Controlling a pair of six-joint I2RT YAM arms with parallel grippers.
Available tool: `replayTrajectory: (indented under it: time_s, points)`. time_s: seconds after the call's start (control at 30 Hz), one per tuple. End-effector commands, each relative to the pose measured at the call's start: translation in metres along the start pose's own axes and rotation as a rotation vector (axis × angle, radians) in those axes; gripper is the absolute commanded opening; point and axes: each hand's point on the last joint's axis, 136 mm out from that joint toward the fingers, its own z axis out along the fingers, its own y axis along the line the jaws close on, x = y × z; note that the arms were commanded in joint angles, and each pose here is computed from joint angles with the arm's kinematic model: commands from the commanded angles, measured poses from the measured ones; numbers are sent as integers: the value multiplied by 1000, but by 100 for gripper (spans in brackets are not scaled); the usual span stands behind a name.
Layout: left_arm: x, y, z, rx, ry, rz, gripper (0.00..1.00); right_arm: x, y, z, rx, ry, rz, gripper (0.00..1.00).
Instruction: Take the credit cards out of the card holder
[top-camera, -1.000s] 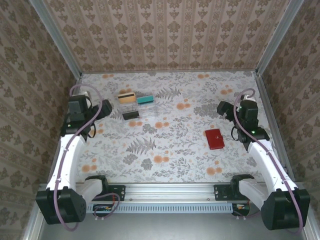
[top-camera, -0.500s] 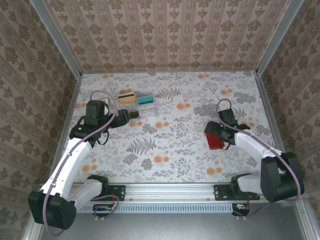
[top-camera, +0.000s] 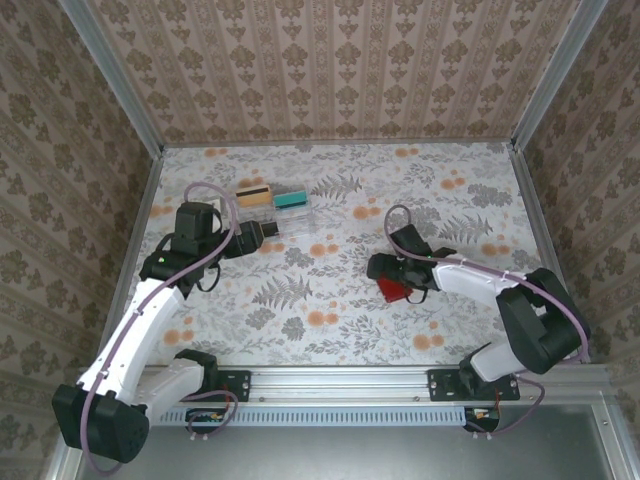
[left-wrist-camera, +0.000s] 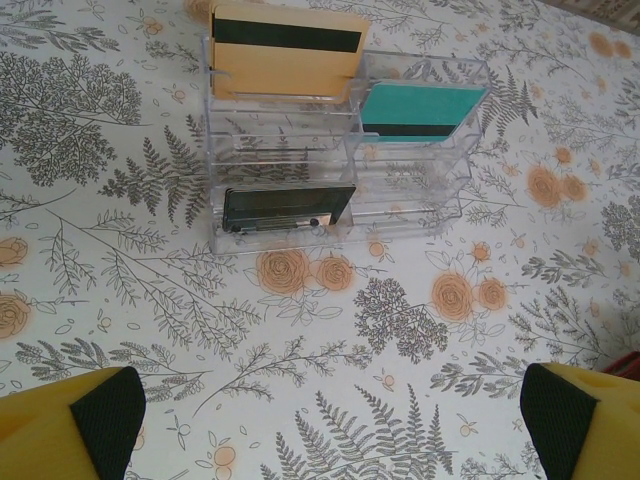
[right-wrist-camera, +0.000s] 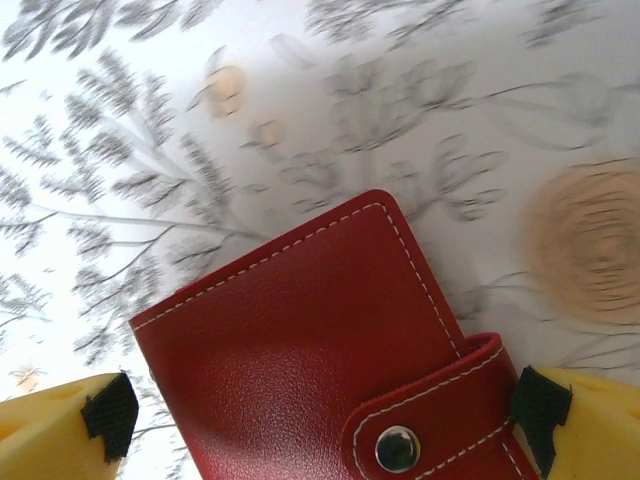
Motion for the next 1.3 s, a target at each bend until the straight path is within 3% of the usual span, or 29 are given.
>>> replayTrajectory:
  time_s: [0.0,0.33,0.47,0.6,0.73,1.0,1.27]
  points:
    - [9,1,-1,-3,15,3,100,5,20,3,3,31,-6,100]
    - [13,-2,-3,-6,27,6,100,-1,15,-33,234,9,-323,97]
    - [15,-3,-2,-8,29,5,100,9,14,-34,252,55,-474,67]
    - [17,-4,-2,-6,33,5,100,14,11,-30,283,83,-566,43]
    - [17,-6,-1,-1,38,8,100,15,14,-21,287,110,-602,42]
    - [20,-4,-5,-12,42,17,100,12,29,-14,284,108,-649,49]
    - [20,-4,-6,-14,42,17,100,17,19,0,344,154,-649,41]
